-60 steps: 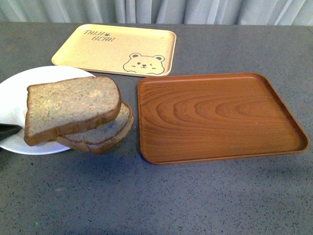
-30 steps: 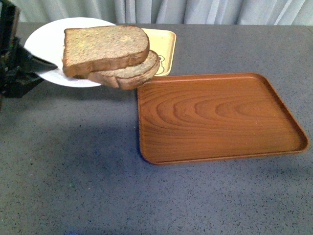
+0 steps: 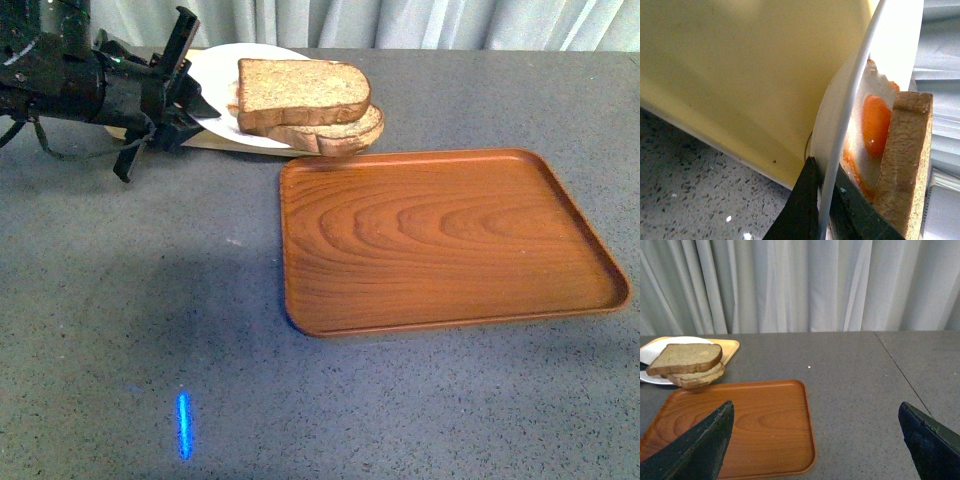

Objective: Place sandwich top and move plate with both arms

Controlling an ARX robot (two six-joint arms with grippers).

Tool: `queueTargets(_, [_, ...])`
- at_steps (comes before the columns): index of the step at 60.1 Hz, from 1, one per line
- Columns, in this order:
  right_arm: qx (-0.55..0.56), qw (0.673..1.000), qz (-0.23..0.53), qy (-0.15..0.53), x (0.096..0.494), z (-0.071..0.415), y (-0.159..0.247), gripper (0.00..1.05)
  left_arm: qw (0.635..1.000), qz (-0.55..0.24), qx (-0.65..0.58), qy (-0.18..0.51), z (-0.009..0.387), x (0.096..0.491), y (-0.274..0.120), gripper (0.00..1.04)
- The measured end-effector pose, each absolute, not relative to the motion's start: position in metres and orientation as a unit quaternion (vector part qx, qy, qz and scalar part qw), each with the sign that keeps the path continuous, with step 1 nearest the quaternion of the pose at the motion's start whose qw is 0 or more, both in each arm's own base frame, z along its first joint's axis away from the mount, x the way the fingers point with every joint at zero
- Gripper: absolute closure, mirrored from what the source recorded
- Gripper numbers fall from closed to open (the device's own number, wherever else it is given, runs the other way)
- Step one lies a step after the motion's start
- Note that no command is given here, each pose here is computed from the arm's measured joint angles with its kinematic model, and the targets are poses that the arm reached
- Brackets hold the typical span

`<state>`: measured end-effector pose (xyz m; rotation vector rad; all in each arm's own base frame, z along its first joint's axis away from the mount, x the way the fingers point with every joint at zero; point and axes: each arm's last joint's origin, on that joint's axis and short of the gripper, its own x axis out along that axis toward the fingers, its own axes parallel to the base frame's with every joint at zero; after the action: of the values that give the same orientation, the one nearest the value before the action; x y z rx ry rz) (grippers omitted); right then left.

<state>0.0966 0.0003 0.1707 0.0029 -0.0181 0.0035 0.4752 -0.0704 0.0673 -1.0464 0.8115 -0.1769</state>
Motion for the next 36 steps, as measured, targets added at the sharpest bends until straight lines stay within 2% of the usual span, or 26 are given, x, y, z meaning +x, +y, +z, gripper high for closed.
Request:
queueTargets(5, [0.001, 1.000, 0.002, -0.009, 0.097, 0.171, 0.000, 0.09, 0.783, -0.083, -0.485, 0.381, 0.062, 0.480, -0.071, 1.00])
queueTargets(14, [0.001, 1.000, 0.002, -0.009, 0.097, 0.171, 0.000, 0.09, 0.790, -0.081, -0.475, 0.380, 0.062, 0.482, -0.065, 0.75])
queueTargets(21, [0.001, 1.000, 0.002, -0.009, 0.097, 0.171, 0.000, 0.09, 0.797, -0.081, -0.474, 0.366, 0.063, 0.476, -0.041, 0.52])
queueTargets(23, [0.001, 1.000, 0.002, -0.009, 0.097, 0.171, 0.000, 0.09, 0.803, -0.079, -0.473, 0.353, 0.067, 0.469, -0.029, 0.43])
queueTargets(27, [0.001, 1.000, 0.002, -0.009, 0.097, 0.171, 0.000, 0.09, 0.809, -0.084, -0.478, 0.332, 0.074, 0.457, -0.014, 0.33])
queueTargets(35, [0.001, 1.000, 0.002, -0.009, 0.097, 0.171, 0.000, 0.09, 0.825, -0.108, -0.481, 0.276, 0.093, 0.423, 0.012, 0.13])
queueTargets(36, [0.001, 1.000, 0.002, -0.009, 0.097, 0.171, 0.000, 0.09, 0.840, -0.110, -0.465, 0.257, 0.094, 0.415, 0.014, 0.13])
